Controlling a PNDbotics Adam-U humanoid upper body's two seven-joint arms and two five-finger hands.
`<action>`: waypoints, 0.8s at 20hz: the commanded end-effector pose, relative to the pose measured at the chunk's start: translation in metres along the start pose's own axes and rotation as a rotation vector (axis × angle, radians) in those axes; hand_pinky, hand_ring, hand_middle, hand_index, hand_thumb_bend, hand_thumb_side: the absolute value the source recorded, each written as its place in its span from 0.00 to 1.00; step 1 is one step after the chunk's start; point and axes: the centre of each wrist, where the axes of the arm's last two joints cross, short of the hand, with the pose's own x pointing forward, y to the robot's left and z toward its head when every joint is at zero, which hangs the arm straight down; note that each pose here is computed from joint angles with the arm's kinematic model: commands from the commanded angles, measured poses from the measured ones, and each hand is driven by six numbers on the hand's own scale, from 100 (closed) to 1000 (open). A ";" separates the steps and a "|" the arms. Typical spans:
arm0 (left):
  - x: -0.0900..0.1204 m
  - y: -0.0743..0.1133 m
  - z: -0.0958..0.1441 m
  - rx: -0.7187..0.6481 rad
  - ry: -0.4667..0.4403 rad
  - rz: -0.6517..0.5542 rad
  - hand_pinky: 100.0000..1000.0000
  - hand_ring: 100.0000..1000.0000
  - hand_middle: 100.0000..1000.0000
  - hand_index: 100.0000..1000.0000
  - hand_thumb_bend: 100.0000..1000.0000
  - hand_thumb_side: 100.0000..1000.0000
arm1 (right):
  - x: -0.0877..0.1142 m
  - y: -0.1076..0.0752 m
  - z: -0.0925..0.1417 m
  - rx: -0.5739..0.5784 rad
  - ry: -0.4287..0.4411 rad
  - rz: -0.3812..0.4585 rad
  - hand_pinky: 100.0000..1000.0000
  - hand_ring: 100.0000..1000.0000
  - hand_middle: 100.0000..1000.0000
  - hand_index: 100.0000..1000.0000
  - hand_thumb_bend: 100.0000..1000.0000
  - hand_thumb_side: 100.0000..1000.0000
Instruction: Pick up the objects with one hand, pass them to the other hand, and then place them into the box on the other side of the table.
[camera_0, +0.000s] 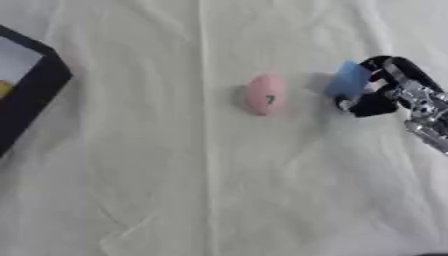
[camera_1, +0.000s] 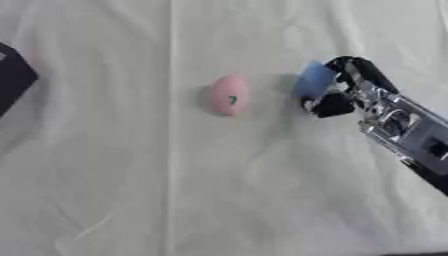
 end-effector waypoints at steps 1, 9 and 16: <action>0.004 0.007 0.000 0.015 -0.014 -0.020 0.89 0.58 0.48 0.70 0.00 0.52 | 0.004 -0.007 0.000 -0.027 -0.010 0.003 0.68 0.80 0.69 0.70 0.32 0.00; 0.002 0.007 0.001 0.018 -0.007 -0.023 0.89 0.58 0.48 0.70 0.00 0.52 | 0.004 -0.007 0.000 -0.039 -0.003 -0.015 0.69 0.79 0.64 0.64 0.32 0.00; 0.001 0.007 0.002 0.018 -0.005 -0.022 0.89 0.58 0.48 0.70 0.00 0.52 | 0.004 -0.010 0.000 -0.071 -0.031 -0.042 0.61 0.74 0.59 0.57 0.30 0.00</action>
